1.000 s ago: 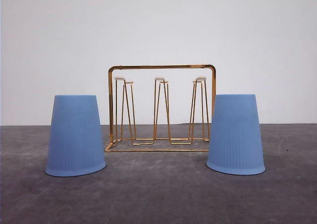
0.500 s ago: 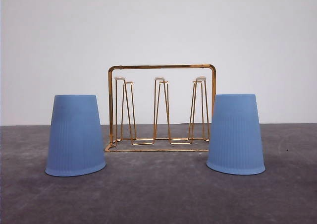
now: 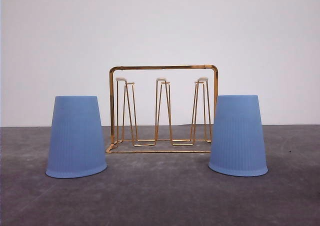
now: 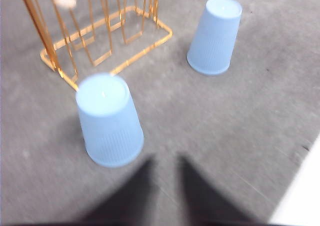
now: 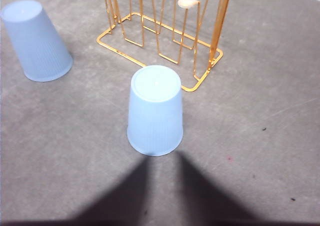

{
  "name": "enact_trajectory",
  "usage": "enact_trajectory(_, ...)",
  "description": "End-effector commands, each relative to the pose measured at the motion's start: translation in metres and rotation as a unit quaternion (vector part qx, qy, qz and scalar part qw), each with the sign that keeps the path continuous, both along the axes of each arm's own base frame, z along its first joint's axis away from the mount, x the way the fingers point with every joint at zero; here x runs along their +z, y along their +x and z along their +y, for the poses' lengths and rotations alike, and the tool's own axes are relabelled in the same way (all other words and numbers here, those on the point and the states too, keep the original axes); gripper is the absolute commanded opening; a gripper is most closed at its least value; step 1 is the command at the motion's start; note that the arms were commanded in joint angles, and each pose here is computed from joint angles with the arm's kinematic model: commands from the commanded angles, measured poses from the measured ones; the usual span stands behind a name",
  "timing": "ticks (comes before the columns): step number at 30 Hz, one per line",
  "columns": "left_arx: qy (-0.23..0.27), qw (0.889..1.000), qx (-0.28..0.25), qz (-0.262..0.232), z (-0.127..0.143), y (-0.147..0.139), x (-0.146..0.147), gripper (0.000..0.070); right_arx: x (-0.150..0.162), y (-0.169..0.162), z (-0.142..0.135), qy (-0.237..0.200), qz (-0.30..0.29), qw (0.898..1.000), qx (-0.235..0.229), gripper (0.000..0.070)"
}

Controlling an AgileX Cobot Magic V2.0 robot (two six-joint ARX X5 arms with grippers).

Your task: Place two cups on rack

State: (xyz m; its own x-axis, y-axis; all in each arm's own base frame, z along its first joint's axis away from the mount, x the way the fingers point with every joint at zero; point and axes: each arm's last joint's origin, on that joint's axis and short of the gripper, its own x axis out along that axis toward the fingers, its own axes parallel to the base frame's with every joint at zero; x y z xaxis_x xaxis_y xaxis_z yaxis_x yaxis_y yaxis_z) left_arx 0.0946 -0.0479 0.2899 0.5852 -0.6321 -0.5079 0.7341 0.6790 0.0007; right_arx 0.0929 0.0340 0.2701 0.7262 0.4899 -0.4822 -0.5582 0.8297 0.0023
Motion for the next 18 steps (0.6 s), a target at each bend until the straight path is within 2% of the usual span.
enact_trajectory(1,-0.005,1.000,-0.005,-0.020,-0.001,0.001,0.007,0.0427,0.003,0.000,0.001,-0.005,-0.012,1.000,0.005,0.0443)
enact_trajectory(3,-0.019,1.000,0.005,-0.014,-0.001,0.002,0.008,0.0469,0.003,0.000,0.001,-0.005,-0.012,1.000,0.005,0.0501)
enact_trajectory(10,-0.049,0.997,0.037,0.038,-0.006,0.013,0.005,0.0472,0.003,0.000,0.001,-0.003,-0.011,1.000,0.004,0.0500)
enact_trajectory(16,-0.042,0.996,0.059,0.057,-0.017,0.046,-0.003,0.0479,0.006,0.002,0.001,0.003,-0.025,1.000,0.002,0.0500)
enact_trajectory(18,-0.036,0.996,0.064,0.058,-0.023,0.059,-0.008,0.0510,0.007,0.002,0.001,0.005,-0.031,0.999,0.003,0.0500)
